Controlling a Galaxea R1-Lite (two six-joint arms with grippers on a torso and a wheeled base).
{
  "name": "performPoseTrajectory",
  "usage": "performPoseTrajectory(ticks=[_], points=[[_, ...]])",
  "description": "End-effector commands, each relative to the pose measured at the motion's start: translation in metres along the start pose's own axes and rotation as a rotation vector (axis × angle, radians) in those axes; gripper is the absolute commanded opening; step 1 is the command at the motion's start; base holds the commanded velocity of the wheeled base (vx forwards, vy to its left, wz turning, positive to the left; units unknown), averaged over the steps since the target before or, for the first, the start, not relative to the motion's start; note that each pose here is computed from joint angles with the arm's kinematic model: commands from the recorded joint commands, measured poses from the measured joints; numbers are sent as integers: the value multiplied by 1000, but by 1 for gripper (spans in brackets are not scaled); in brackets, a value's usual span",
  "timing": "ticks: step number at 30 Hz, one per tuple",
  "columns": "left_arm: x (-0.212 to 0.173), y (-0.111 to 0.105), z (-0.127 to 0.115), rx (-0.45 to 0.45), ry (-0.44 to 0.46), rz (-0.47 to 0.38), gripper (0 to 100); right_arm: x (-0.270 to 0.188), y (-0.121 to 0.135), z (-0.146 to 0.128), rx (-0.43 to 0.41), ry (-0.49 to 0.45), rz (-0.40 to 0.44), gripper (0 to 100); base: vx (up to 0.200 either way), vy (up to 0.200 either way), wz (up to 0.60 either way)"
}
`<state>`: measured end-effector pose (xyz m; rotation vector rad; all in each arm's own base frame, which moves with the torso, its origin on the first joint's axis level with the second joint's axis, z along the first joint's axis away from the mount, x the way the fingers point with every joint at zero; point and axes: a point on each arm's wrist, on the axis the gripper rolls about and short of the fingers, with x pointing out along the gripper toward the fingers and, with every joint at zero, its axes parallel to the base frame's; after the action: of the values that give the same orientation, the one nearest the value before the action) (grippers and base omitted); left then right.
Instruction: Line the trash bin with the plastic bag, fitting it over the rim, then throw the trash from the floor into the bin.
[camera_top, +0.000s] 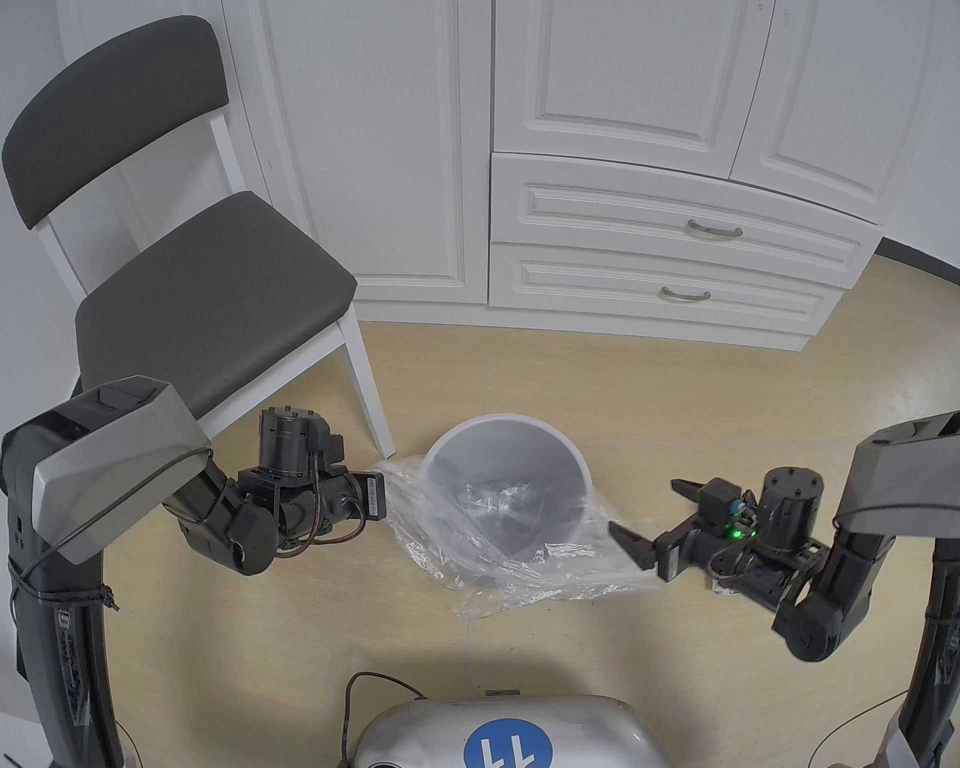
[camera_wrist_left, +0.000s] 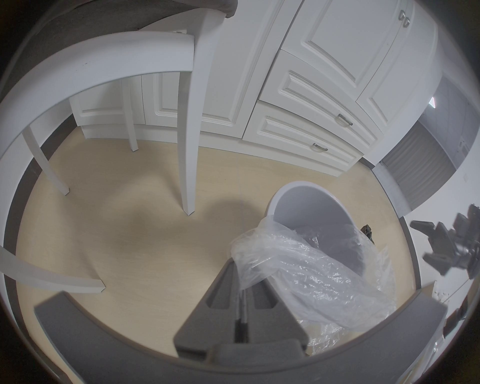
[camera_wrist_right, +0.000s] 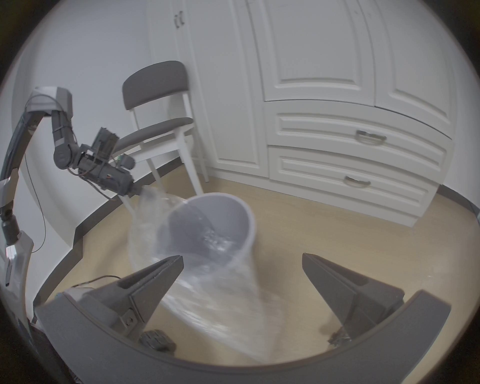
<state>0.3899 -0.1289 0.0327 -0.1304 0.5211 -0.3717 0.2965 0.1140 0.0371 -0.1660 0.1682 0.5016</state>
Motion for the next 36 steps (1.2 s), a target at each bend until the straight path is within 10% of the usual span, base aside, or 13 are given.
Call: performPoseTrajectory(ticks=[1, 12, 13, 36], points=[[3, -1, -5, -3, 13, -2, 0, -10, 87, 18, -38, -36, 87, 100, 0, 0, 0], [12, 4, -18, -8, 49, 8, 0, 5, 129, -16, -77, 54, 101, 100, 0, 0, 0], [12, 3, -17, -8, 49, 6, 100, 6, 129, -18, -77, 60, 103, 100, 0, 0, 0], [12, 5, -15, -5, 31, 9, 100, 44, 136, -42, -30, 57, 61, 100, 0, 0, 0]])
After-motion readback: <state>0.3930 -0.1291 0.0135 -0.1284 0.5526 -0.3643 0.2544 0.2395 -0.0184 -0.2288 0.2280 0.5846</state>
